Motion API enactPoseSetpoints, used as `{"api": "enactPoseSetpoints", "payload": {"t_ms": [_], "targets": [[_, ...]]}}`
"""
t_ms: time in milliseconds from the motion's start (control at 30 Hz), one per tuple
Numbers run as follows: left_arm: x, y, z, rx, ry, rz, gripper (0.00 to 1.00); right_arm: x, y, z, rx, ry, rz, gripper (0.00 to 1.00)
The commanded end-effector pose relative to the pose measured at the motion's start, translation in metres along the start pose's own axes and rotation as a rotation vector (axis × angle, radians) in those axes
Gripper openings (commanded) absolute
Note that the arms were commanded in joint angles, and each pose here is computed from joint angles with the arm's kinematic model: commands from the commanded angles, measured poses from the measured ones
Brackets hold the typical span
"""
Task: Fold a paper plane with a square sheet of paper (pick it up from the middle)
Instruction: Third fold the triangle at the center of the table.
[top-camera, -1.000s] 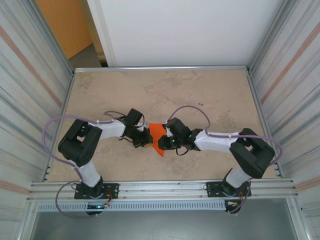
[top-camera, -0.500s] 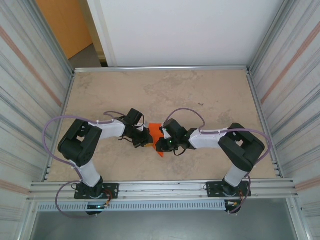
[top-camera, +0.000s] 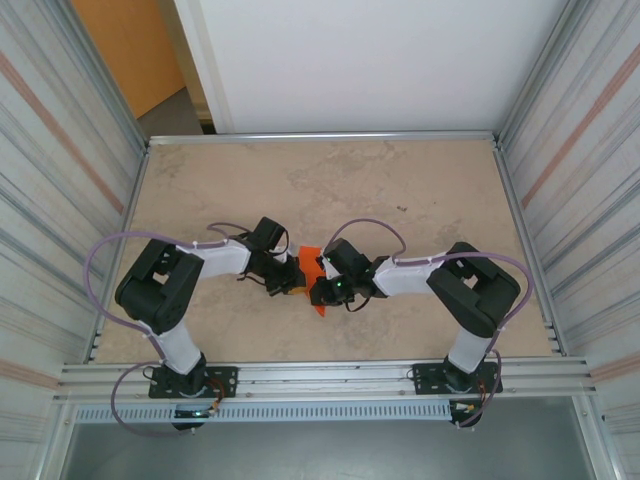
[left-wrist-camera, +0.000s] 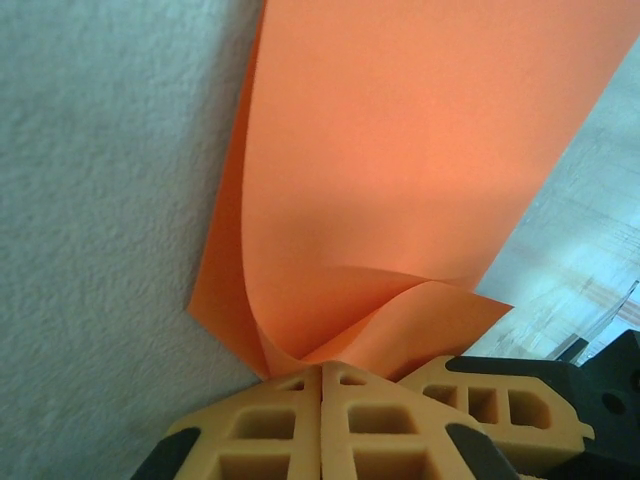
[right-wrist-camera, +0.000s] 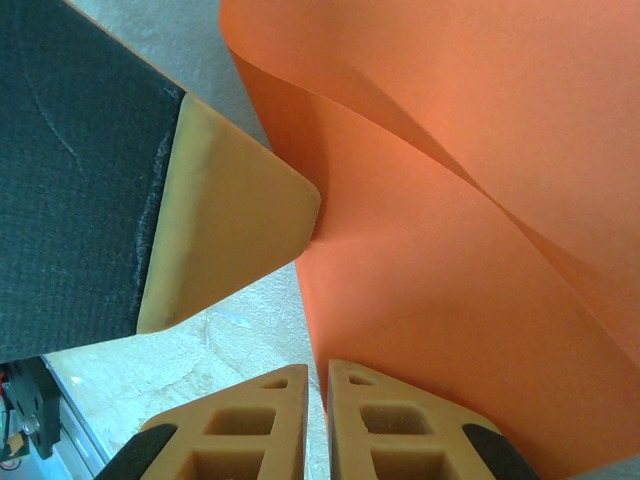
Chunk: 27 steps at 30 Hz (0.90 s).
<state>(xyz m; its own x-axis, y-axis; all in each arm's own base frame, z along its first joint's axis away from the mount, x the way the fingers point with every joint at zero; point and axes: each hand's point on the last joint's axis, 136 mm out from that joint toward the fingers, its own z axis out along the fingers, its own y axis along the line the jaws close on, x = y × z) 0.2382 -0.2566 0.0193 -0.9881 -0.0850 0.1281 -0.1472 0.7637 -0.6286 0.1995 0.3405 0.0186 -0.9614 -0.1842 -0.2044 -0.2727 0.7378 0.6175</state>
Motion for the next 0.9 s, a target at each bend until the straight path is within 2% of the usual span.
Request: {"api": "enactPoseSetpoints", "payload": {"t_ms": [0, 133, 267, 467, 667, 867], "targets": [[0.001, -0.014, -0.012, 0.05, -0.02, 0.021, 0.09, 0.004, -0.004, 0.004, 0.018, 0.033, 0.011, 0.14], [-0.005, -0.027, -0.021, 0.087, -0.052, 0.063, 0.1, 0.006, -0.011, 0.006, 0.043, 0.041, 0.01, 0.13], [-0.004, -0.024, -0.017, 0.081, -0.042, 0.061, 0.1, 0.007, -0.011, 0.006, 0.05, 0.043, 0.008, 0.13], [-0.004, -0.012, -0.006, 0.055, -0.019, 0.035, 0.1, 0.008, -0.015, 0.007, 0.061, 0.05, 0.01, 0.13], [-0.009, 0.014, -0.002, -0.034, -0.041, -0.013, 0.1, 0.011, -0.018, 0.008, 0.08, 0.059, 0.013, 0.13], [-0.02, 0.03, -0.006, -0.07, -0.073, -0.02, 0.1, 0.022, -0.035, 0.01, 0.19, 0.107, 0.021, 0.12]]}}
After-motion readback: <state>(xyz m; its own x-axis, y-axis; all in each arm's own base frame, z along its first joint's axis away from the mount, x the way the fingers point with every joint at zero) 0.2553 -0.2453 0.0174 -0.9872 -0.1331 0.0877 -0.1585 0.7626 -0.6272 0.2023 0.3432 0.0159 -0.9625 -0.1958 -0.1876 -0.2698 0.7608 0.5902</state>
